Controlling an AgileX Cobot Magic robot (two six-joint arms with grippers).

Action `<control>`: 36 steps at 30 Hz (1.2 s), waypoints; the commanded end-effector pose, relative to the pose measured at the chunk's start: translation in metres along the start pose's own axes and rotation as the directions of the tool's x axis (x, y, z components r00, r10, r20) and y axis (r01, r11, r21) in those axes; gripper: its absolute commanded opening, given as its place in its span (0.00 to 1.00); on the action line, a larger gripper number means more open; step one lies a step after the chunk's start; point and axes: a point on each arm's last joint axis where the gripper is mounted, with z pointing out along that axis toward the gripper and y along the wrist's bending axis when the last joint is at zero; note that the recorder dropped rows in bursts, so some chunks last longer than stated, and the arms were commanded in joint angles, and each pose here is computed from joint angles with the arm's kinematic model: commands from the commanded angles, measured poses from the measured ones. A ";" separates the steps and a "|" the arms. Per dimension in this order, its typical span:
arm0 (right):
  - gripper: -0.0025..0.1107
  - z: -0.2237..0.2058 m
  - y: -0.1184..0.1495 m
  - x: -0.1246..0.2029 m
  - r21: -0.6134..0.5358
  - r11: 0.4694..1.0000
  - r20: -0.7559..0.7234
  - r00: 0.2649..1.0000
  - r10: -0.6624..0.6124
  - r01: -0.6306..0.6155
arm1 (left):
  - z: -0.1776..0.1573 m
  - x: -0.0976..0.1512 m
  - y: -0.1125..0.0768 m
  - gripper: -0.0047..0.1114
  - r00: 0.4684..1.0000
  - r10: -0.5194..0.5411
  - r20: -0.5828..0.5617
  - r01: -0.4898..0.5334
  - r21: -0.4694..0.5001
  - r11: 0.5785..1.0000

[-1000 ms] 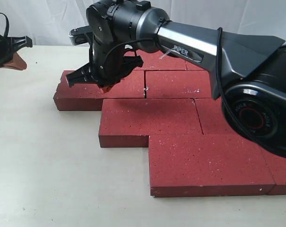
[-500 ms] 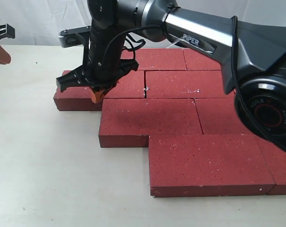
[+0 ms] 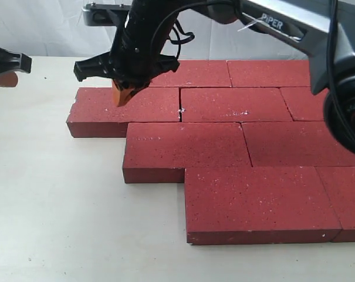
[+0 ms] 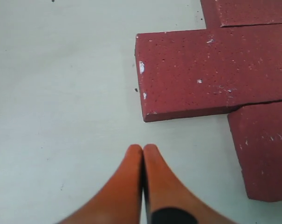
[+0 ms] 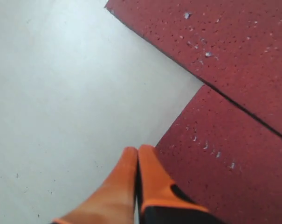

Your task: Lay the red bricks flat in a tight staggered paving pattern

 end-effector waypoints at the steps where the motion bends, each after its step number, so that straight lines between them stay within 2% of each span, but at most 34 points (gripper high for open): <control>1: 0.02 -0.027 -0.004 -0.002 0.000 1.000 0.048 0.999 -0.004 0.004 | -0.003 0.005 -0.007 0.04 0.999 0.031 0.012 -0.031 0.002 1.000; 8: 0.02 -0.059 -0.026 0.008 0.056 0.998 0.074 0.997 0.027 -0.031 | 0.004 0.016 -0.007 0.04 1.000 0.002 -0.003 -0.002 0.012 1.000; 16: 0.02 -0.087 -0.059 0.060 0.177 0.982 -0.007 0.997 0.074 -0.072 | 0.004 0.014 -0.007 0.04 1.000 -0.012 0.019 0.012 0.017 1.000; 22: 0.02 -0.123 -0.102 0.122 0.229 0.945 0.137 0.969 0.206 -0.233 | 0.004 0.013 -0.007 0.04 1.000 -0.016 0.023 0.015 0.019 1.000; 27: 0.02 -0.167 -0.142 0.174 0.280 0.869 0.313 0.894 0.319 -0.408 | 0.004 0.013 -0.007 0.04 1.000 -0.016 0.023 0.015 0.019 1.000; 30: 0.02 -0.185 -0.148 0.192 0.327 0.837 0.373 0.874 0.312 -0.438 | 0.004 0.013 -0.007 0.04 1.000 -0.016 0.023 0.015 0.019 1.000; 34: 0.02 -0.204 -0.139 0.220 0.386 0.791 0.435 0.850 0.297 -0.474 | 0.004 0.013 -0.007 0.04 1.000 -0.017 0.023 0.017 0.020 1.000; 36: 0.02 -0.216 -0.128 0.239 0.433 0.771 0.480 0.844 0.240 -0.466 | 0.004 0.013 -0.007 0.04 1.000 -0.017 0.023 0.017 0.020 1.000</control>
